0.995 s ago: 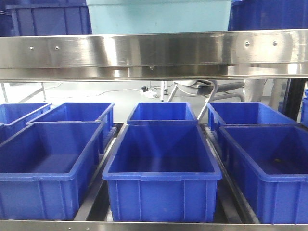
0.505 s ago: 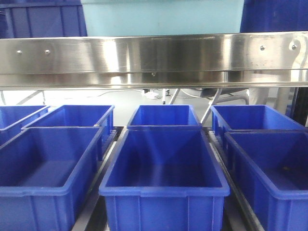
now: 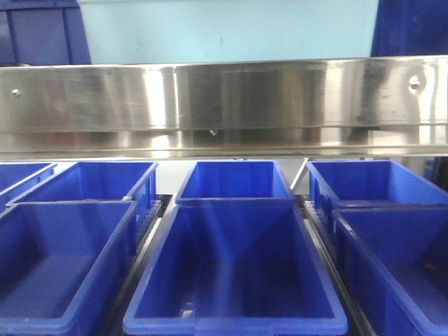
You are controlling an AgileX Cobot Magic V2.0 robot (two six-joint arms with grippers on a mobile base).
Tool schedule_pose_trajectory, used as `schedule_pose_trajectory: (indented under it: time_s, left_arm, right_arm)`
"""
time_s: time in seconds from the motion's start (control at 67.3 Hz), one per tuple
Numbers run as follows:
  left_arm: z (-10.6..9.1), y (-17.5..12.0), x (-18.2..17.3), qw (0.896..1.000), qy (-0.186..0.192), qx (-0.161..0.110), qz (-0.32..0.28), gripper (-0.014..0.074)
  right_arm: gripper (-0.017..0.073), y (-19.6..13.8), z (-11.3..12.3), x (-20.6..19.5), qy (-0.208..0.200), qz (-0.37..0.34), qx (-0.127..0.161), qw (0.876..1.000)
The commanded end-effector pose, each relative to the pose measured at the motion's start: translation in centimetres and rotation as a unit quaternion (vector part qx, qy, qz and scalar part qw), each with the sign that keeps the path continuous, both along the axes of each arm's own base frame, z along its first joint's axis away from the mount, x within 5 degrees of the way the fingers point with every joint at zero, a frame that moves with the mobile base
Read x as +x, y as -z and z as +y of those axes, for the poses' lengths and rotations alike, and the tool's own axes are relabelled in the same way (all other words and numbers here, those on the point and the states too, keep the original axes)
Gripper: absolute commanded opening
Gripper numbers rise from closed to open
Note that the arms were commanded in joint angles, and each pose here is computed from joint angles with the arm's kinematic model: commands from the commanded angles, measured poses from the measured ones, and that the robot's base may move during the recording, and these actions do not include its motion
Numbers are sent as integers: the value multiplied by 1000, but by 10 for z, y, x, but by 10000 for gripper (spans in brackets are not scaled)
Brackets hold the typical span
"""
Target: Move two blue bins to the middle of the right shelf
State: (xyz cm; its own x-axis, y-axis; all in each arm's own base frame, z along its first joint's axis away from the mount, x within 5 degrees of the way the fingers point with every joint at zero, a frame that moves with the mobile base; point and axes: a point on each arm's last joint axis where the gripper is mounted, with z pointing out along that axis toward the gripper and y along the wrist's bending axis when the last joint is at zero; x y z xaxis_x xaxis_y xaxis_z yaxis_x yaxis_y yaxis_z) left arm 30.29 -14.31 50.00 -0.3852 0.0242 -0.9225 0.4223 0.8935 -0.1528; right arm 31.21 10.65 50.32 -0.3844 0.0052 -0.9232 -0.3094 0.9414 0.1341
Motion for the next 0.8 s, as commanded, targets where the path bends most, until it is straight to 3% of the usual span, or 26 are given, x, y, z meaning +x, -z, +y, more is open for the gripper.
schedule_pose_trajectory:
  time_s: [0.0,0.787]
  left_arm:
    - [-5,-12,-8,999,18,-43,-17,-111]
    - [-5,-12,-8,999,18,-43,-17,-111]
  right_arm:
    - [-151,-13,3,-6,-14,-34,26,999]
    - [-151,-13,3,-6,-14,-34,26,999]
